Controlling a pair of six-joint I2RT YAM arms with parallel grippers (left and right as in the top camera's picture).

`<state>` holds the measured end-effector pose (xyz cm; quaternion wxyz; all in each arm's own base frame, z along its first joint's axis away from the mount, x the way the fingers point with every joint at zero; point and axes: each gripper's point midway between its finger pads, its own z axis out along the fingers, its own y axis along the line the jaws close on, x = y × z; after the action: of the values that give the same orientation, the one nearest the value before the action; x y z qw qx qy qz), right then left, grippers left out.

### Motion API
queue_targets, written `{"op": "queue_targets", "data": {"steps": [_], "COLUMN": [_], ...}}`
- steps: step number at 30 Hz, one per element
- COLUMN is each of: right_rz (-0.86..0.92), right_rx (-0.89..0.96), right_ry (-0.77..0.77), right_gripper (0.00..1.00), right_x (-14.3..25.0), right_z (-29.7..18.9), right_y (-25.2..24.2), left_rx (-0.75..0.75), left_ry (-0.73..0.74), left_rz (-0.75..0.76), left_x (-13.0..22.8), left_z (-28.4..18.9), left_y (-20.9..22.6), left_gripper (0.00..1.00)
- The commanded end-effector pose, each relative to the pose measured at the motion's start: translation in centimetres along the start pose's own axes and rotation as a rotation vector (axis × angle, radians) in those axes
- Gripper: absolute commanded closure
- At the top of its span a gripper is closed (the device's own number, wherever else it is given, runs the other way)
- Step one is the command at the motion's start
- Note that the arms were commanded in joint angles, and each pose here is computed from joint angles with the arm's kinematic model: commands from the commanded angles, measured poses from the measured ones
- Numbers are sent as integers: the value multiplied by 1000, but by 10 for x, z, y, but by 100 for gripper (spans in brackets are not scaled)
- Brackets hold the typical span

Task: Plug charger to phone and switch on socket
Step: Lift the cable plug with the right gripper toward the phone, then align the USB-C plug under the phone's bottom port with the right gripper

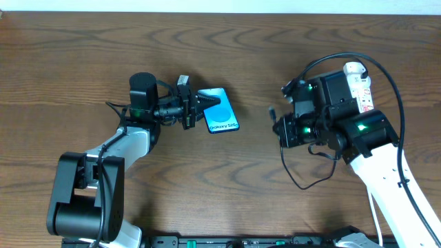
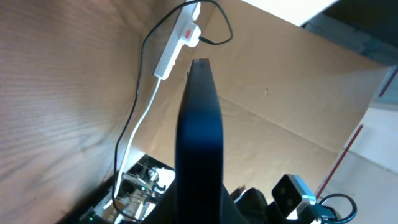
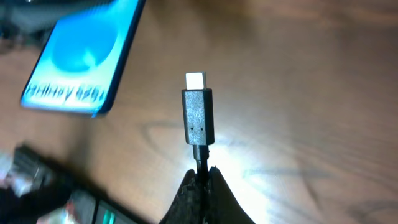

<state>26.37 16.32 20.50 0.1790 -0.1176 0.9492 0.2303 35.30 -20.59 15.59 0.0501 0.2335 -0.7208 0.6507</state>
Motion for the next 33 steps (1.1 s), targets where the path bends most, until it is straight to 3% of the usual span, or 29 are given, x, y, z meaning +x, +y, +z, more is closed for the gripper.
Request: {"op": "queue_targets", "data": {"steps": [1,13,33], "right_rz": [-104,-232,-53], "right_rx": [-151,-197,-124], "right_ry": [66,166,73], "right_gripper": [99,99,99], "right_x": [17,50,21], "right_z": [-1,7,29], "right_y": [31,70,75], "left_rx": [37,163,203], "left_ry": [32,-27,-213], "left_rz": [131,466,467], "left_x": [5,7,-21], "left_z": [-1,-6,-11], "left_y": [-21,-65,-80], "left_gripper": [92,93,93]}}
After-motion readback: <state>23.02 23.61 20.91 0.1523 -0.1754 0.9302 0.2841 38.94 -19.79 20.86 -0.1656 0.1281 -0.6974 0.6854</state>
